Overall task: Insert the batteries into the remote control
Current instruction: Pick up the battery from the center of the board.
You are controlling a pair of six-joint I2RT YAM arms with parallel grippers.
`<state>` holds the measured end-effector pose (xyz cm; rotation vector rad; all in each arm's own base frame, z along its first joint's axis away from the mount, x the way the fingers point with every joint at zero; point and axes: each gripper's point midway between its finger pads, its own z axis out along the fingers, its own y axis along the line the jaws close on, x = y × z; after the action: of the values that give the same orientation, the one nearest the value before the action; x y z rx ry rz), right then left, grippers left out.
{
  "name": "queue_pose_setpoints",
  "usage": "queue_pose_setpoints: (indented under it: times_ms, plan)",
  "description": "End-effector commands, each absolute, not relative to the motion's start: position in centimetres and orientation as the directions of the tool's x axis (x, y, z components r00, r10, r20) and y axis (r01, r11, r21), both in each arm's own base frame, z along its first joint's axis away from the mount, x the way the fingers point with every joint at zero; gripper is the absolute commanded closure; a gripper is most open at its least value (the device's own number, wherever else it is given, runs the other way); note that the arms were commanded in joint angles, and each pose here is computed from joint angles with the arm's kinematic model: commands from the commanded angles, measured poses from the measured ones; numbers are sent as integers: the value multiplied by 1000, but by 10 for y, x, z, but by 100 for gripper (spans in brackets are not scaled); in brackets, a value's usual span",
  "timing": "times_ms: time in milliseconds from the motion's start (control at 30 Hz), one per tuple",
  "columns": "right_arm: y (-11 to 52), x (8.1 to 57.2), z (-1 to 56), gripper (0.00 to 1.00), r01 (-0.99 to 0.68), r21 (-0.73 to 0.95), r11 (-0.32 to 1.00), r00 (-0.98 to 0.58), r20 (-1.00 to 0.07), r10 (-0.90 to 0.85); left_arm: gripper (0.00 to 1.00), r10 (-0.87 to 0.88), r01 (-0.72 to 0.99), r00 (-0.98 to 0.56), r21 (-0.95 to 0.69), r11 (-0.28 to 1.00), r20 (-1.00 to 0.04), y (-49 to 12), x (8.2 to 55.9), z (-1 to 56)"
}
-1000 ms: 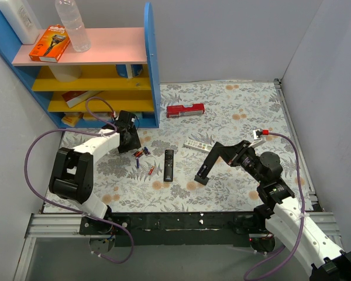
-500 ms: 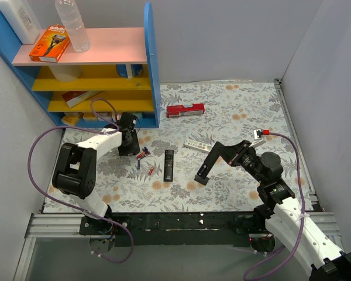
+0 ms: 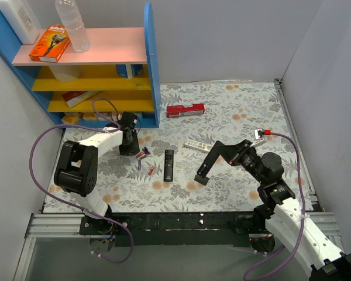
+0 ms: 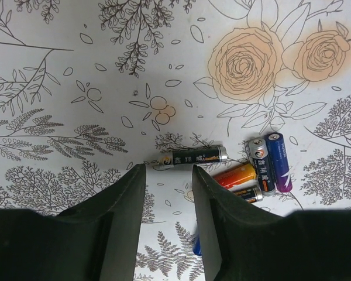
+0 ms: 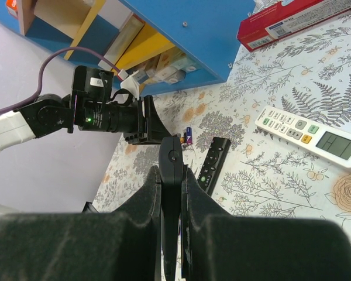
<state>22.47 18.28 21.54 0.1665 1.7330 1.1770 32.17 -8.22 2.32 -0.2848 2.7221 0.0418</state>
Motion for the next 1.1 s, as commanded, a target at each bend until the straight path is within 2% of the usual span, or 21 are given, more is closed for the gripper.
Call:
queue_pose_setpoints:
  times_ms: [0, 300, 767, 1067]
  plan:
    - [184, 224, 245, 99, -455, 752, 477, -448, -656, 607, 61, -174, -189, -889, -7, 982, -424, -80, 333, 36]
    - [187, 223, 245, 99, -456, 762, 460, -463, -644, 609, 51, -75, -116, -877, 57, 992, -475, -71, 342, 45]
    - [197, 219, 255, 99, -480, 769, 422, -507, -636, 581, 50, 131, 116, -859, 62, 991, -494, -82, 349, 40]
    - [200, 216, 255, 99, -488, 768, 414, -524, -637, 565, 53, 185, 180, -861, 56, 982, -474, -87, 350, 33]
